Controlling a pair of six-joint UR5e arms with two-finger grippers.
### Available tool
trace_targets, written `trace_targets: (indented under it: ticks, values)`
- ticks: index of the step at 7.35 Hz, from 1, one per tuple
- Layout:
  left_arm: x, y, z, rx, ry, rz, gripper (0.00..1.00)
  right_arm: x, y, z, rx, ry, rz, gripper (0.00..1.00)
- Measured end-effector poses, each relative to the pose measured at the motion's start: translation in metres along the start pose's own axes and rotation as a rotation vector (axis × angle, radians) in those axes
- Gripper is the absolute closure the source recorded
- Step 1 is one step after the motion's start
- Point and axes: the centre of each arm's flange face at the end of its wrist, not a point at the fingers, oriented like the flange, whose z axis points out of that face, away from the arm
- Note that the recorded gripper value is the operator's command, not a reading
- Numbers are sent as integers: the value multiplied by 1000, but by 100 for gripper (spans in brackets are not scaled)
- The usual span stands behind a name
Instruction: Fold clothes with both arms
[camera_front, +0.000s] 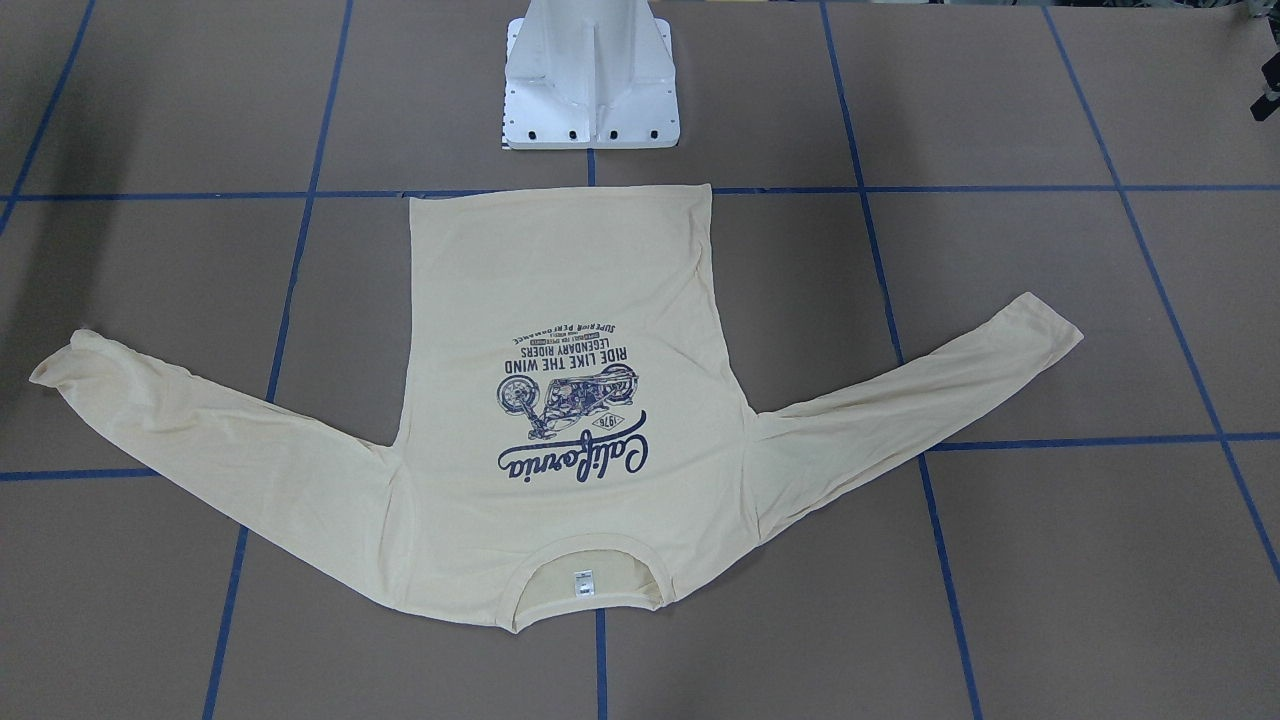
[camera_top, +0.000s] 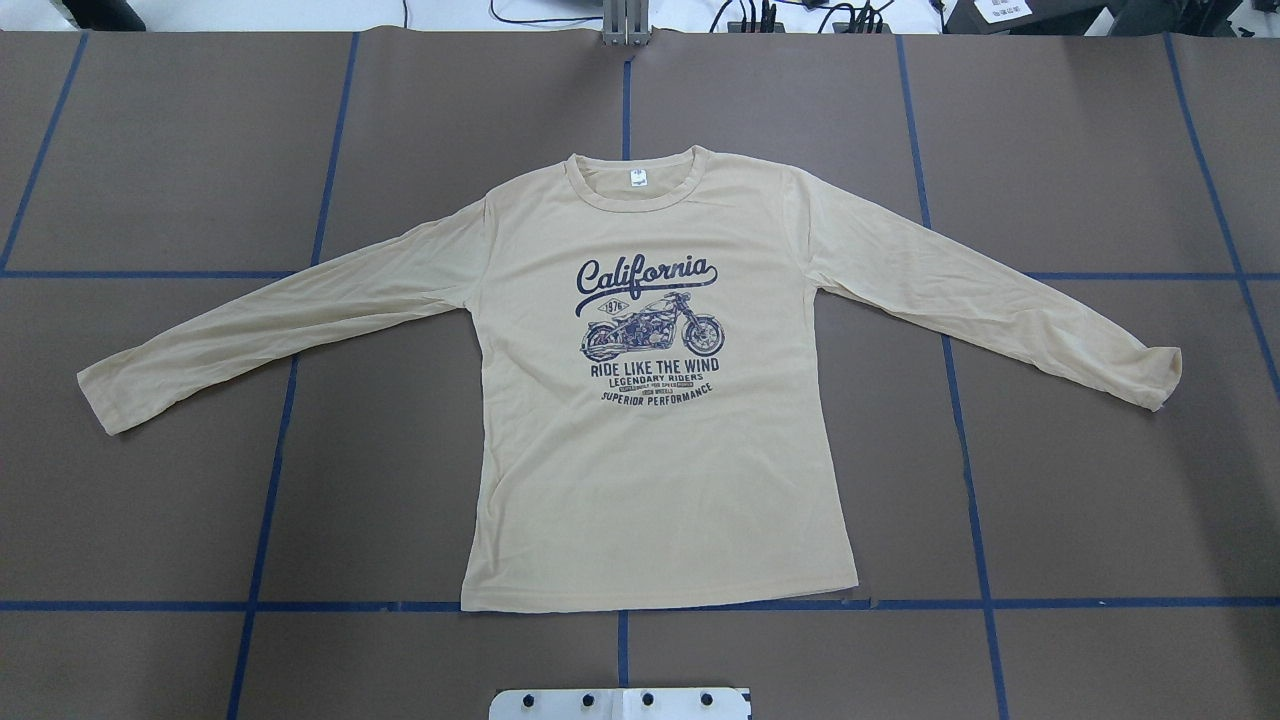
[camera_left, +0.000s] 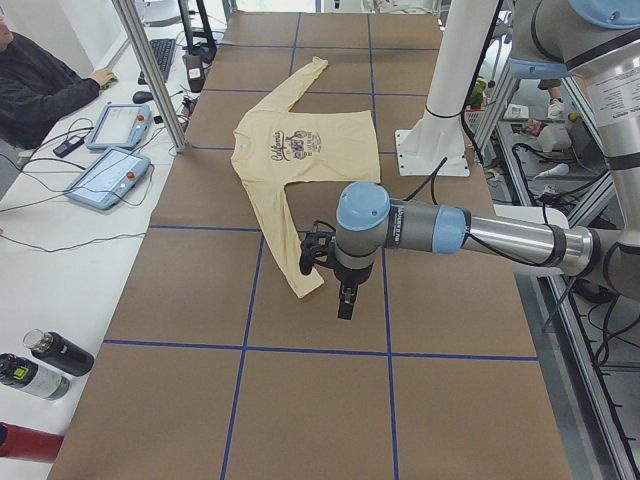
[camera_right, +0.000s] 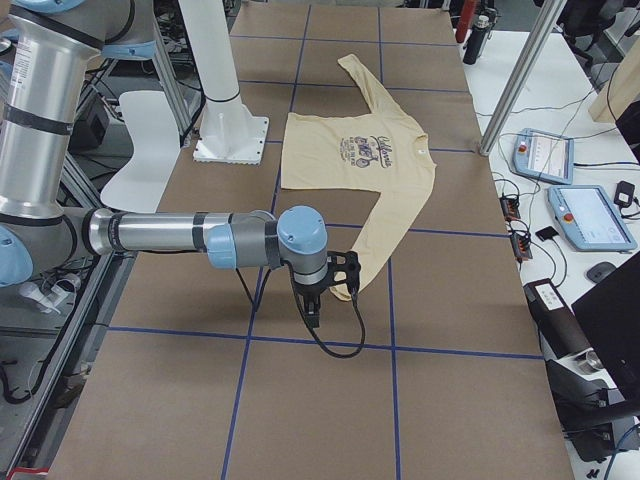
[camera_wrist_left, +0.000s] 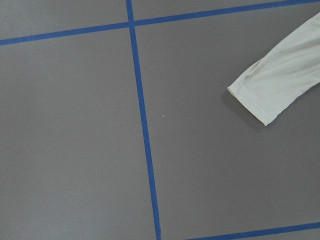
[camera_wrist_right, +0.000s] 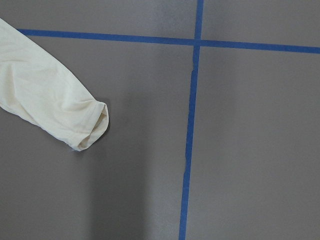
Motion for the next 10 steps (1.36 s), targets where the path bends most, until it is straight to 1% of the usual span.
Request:
trace_targets:
  ticks: [3,5,6,8,9,10]
  values:
    - [9,-2,-9,19,-1,19,0,-1,-1,0,0,0,-2,0]
    - [23,-10,-22,50,2,45,0,-3,-2,0,2,-9,5,0]
    - [32,-22,-31,77,6,71,0,-8,-4,2,4,-13,25,0]
    - [47,-70,-48,148,3,141,0,-30,-12,23,13,-32,57,0]
    - [52,-86,-54,169,0,160,0,-35,-16,41,24,-45,59,0]
    - [54,-95,-56,178,1,169,0,-38,-24,63,40,-62,57,0]
